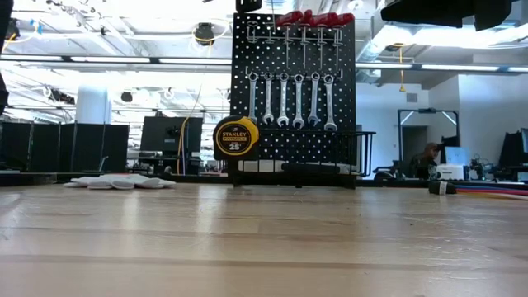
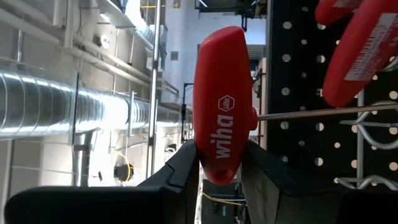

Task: Hang tools onto peg board
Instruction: Hang the red allen wrench on the peg board, then return to Home Position

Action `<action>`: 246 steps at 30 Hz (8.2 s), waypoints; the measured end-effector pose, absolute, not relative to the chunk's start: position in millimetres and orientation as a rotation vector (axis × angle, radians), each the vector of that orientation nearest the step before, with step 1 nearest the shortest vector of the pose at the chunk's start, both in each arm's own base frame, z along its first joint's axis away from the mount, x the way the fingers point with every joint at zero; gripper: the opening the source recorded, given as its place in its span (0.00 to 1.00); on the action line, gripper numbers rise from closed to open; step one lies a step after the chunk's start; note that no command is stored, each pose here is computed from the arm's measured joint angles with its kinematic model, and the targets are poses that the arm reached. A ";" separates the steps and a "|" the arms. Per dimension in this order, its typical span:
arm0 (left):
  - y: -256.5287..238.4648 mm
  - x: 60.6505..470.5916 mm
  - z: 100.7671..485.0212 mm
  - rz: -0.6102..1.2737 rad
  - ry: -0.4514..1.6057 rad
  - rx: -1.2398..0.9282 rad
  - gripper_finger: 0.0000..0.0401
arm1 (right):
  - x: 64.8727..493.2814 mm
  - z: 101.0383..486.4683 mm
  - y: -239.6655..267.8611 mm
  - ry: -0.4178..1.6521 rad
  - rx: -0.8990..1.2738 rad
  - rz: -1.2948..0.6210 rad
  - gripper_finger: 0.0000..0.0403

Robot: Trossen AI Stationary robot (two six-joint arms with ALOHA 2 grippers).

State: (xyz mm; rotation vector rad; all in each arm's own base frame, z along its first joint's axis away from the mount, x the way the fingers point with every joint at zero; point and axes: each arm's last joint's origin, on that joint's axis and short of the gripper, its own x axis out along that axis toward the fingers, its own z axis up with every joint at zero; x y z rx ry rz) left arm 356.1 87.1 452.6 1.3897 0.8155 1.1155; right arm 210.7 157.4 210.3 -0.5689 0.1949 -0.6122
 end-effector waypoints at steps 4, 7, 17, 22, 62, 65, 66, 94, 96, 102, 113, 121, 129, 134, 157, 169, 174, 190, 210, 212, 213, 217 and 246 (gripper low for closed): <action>86.7 353.5 455.0 1.119 0.812 1.387 0.21 | 210.7 210.2 157.5 0.195 -0.569 -0.612 0.50; 86.7 353.8 454.2 1.112 0.821 1.392 0.21 | 210.7 210.2 157.5 0.195 -0.568 -0.612 0.50; 96.5 353.1 447.7 1.090 0.896 1.394 0.21 | 210.7 210.2 157.5 0.195 -0.568 -0.612 0.50; 98.9 352.3 447.2 1.102 0.903 1.376 0.21 | 210.7 210.2 157.5 0.195 -0.568 -0.611 0.50; 104.6 343.6 451.1 1.114 0.773 1.288 0.21 | 212.1 208.8 156.6 0.192 -0.561 -0.592 0.50; 105.4 343.9 448.9 1.104 0.780 1.278 0.22 | 212.1 208.8 156.6 0.192 -0.561 -0.592 0.50; 105.8 344.0 448.0 1.099 0.784 1.275 0.23 | 212.1 208.8 156.6 0.192 -0.561 -0.592 0.50; 111.9 342.6 446.7 1.107 0.809 1.281 0.22 | 212.1 208.7 156.6 0.193 -0.563 -0.592 0.50; 110.2 341.8 451.0 1.138 0.788 1.279 0.22 | 212.1 208.7 156.6 0.193 -0.563 -0.592 0.50; 106.6 340.6 457.4 1.174 0.746 1.279 0.22 | 212.1 208.7 156.6 0.193 -0.563 -0.592 0.50; 107.2 343.3 449.0 1.121 0.757 1.246 0.22 | 212.1 208.7 156.6 0.193 -0.563 -0.592 0.50; 111.8 360.4 431.4 1.088 0.837 1.302 0.22 | 212.0 208.9 156.6 0.192 -0.561 -0.592 0.50; 117.3 382.6 409.9 1.064 0.943 1.414 0.22 | 211.8 208.5 157.0 0.194 -0.567 -0.588 0.50; 114.4 382.5 410.9 1.082 0.927 1.383 0.23 | 211.9 208.4 157.2 0.194 -0.569 -0.584 0.50; 101.8 378.4 423.5 1.143 0.949 1.302 0.50 | 209.7 208.4 160.1 0.192 -0.578 -0.568 0.50; 88.9 313.9 458.6 1.228 0.763 0.919 0.48 | 186.3 227.9 173.3 0.127 -0.513 -0.489 0.50; 83.6 276.5 450.2 1.133 0.734 0.681 0.44 | 178.8 226.7 167.7 0.085 -0.463 -0.383 0.50; 39.3 227.2 286.8 1.042 0.788 0.352 0.31 | 197.7 207.7 129.5 0.198 -0.145 0.045 0.44; -43.5 189.7 235.3 0.600 0.173 -0.045 0.20 | 156.5 257.7 93.0 0.361 -0.047 0.316 0.02; -35.3 175.3 246.3 0.549 0.124 -0.065 0.15 | 144.7 263.0 82.6 0.299 -0.054 0.317 0.03; -30.5 167.5 252.2 0.530 0.091 -0.075 0.13 | 139.0 264.6 77.1 0.274 -0.050 0.321 0.04; -11.4 138.1 268.5 0.475 -0.047 -0.119 0.03 | 120.6 263.7 59.8 0.188 -0.022 0.383 0.04; 18.6 88.9 198.7 0.350 -0.231 -0.170 0.00 | 92.7 189.9 8.9 -0.214 0.157 0.386 0.01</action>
